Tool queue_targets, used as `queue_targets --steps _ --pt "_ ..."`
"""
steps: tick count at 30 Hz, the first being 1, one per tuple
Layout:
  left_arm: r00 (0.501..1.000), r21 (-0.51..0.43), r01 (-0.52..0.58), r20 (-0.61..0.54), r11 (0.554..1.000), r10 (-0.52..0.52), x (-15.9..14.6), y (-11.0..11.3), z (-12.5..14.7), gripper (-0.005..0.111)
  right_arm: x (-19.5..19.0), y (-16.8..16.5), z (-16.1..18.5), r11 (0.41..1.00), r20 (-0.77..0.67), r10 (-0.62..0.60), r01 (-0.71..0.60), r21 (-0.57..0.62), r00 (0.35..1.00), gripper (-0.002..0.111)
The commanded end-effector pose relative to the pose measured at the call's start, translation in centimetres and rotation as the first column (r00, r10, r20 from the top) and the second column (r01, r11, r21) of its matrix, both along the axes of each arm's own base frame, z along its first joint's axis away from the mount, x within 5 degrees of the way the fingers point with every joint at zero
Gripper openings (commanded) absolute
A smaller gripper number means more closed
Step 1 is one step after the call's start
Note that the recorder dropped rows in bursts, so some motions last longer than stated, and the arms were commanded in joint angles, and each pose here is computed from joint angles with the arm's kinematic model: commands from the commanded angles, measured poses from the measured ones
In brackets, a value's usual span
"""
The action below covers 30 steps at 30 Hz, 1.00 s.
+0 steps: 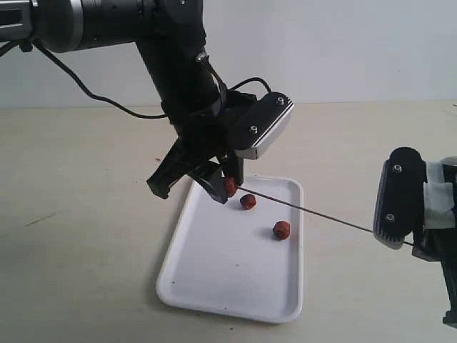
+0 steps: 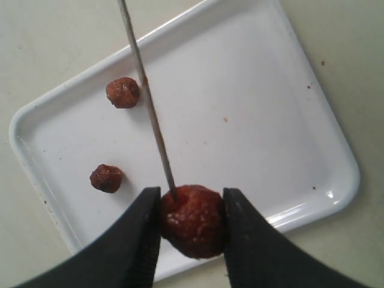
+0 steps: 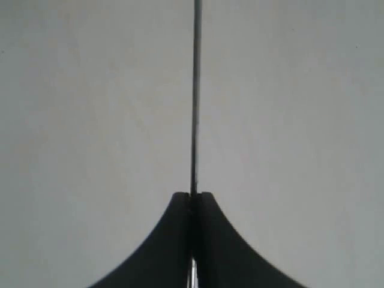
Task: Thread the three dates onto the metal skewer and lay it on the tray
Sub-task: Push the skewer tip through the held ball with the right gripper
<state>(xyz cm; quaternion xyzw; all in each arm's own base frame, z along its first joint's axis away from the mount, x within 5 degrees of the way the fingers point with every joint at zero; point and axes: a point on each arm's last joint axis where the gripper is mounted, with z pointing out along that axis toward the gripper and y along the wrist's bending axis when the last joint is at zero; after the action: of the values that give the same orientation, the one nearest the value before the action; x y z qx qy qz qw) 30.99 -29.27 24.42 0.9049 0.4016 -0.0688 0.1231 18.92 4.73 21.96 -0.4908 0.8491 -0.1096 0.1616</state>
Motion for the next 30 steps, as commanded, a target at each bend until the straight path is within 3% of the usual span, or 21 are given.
queue_targets --steps 1,21,30 --pt "1.000 -0.015 0.003 -0.001 1.000 -0.003 -0.2 -0.1 0.4 0.034 0.3 0.1 0.3 1.000 0.020 -0.008 0.007 0.016 1.000 0.000" --pt "1.000 -0.031 0.002 -0.014 1.000 -0.002 -0.3 -0.2 0.5 0.034 1.1 1.3 0.2 0.993 0.069 0.022 -0.030 0.113 0.997 0.000" --pt "0.999 -0.042 0.020 -0.030 0.999 -0.021 -0.3 -0.5 0.0 0.034 2.2 2.6 0.3 0.975 0.057 0.026 -0.038 0.221 0.998 0.000"
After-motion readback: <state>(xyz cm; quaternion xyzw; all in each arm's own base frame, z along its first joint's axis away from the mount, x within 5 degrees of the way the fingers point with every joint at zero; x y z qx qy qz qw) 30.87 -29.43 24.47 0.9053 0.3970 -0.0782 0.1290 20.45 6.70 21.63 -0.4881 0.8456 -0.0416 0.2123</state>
